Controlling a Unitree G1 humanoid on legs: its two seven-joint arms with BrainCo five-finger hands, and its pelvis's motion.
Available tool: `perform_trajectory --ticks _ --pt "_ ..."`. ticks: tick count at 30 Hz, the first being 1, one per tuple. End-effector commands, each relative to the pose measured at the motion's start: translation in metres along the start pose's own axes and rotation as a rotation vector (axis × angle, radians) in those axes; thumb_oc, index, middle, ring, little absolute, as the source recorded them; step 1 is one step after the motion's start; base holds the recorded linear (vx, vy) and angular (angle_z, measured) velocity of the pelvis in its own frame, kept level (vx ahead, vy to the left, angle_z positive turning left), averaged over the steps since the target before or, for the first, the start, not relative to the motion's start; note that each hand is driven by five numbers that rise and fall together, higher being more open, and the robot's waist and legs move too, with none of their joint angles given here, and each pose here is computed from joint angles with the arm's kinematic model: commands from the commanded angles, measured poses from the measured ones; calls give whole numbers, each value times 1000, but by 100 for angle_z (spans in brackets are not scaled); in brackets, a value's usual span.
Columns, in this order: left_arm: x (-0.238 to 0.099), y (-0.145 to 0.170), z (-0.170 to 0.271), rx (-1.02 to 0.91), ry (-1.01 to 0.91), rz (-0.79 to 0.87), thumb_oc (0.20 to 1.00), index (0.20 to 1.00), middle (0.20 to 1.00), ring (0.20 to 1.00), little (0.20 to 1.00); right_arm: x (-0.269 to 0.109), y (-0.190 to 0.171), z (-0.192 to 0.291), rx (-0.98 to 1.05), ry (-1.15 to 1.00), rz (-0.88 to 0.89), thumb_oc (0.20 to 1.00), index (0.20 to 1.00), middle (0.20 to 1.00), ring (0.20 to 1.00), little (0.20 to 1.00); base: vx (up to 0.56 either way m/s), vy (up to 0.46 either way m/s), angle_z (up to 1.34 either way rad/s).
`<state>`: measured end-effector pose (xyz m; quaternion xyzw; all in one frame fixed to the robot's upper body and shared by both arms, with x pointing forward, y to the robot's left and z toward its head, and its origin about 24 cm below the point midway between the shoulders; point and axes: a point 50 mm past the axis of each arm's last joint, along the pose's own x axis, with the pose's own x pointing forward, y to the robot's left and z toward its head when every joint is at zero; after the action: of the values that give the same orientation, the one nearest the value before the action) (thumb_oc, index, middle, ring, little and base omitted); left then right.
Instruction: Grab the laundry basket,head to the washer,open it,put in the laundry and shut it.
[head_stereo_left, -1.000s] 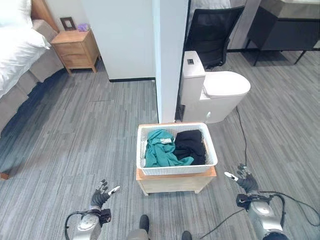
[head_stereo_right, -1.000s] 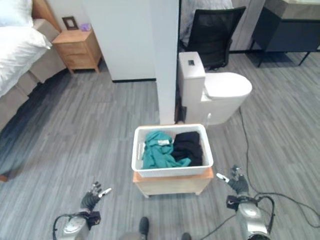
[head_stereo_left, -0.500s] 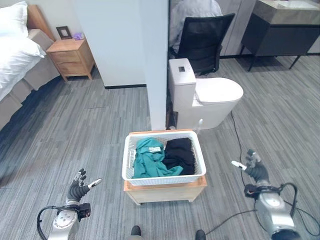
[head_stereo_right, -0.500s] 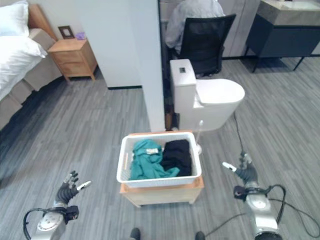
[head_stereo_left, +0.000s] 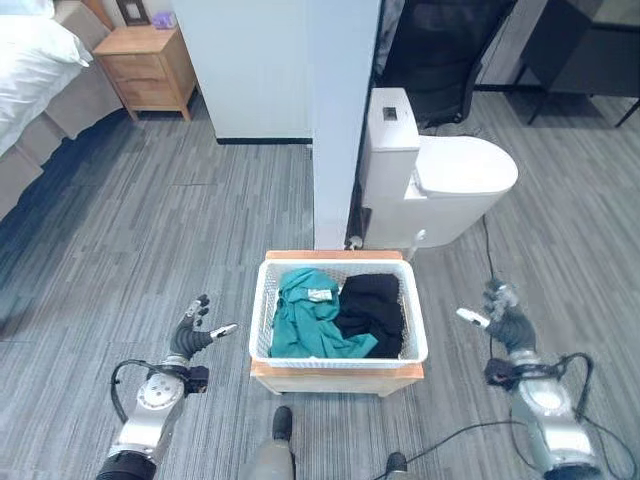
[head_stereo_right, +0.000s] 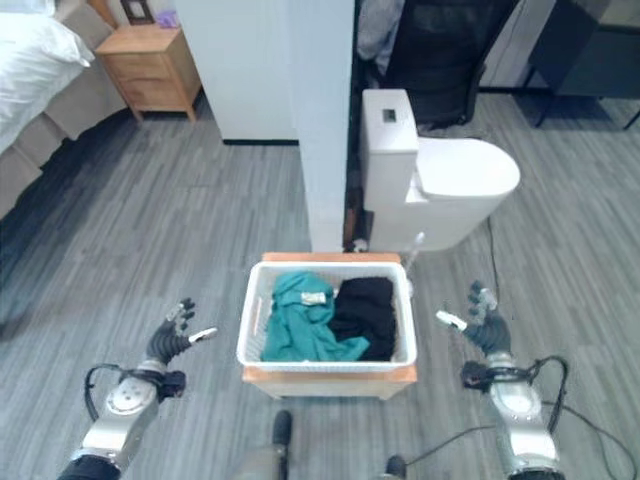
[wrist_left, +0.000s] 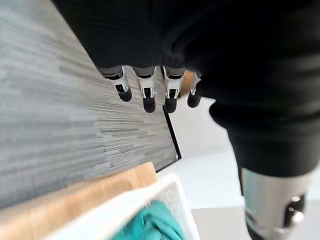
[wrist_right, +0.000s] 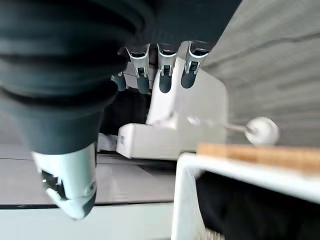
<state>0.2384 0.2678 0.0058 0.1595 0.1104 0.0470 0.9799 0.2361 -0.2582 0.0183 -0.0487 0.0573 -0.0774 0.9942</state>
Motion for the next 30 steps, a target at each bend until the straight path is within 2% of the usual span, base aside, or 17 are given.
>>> perform_trajectory --ticks 1,9,14,16,20,24,30 --pt "-2 24 27 78 -118 46 1000 1000 1000 1000 1000 24 4 36 -25 -141 28 1000 1000 1000 1000 1000 1 -33 -62" --pt "0 16 41 73 -164 -16 1000 1000 1000 1000 1000 19 -5 31 -35 -114 -5 1000 1000 1000 1000 1000 71 -63 3" --pt "8 9 30 74 -100 -32 1000 1000 1000 1000 1000 22 -5 39 -61 -138 7 1000 1000 1000 1000 1000 9 -57 -5" --pt "23 -1 15 67 -6 -27 1000 1000 1000 1000 1000 23 0 42 -73 -144 33 1000 1000 1000 1000 1000 3 -51 7" --pt "39 -20 12 83 41 -51 1000 1000 1000 1000 1000 22 4 45 -81 -154 61 1000 1000 1000 1000 1000 -8 -31 5" --pt "50 -37 18 -6 52 -77 1000 1000 1000 1000 1000 25 12 55 -43 -198 84 1000 1000 1000 1000 1000 -77 -30 0" --pt "67 -47 16 -106 116 7 1000 1000 1000 1000 1000 26 24 64 48 -254 98 1000 1000 1000 1000 1000 -79 -23 0"
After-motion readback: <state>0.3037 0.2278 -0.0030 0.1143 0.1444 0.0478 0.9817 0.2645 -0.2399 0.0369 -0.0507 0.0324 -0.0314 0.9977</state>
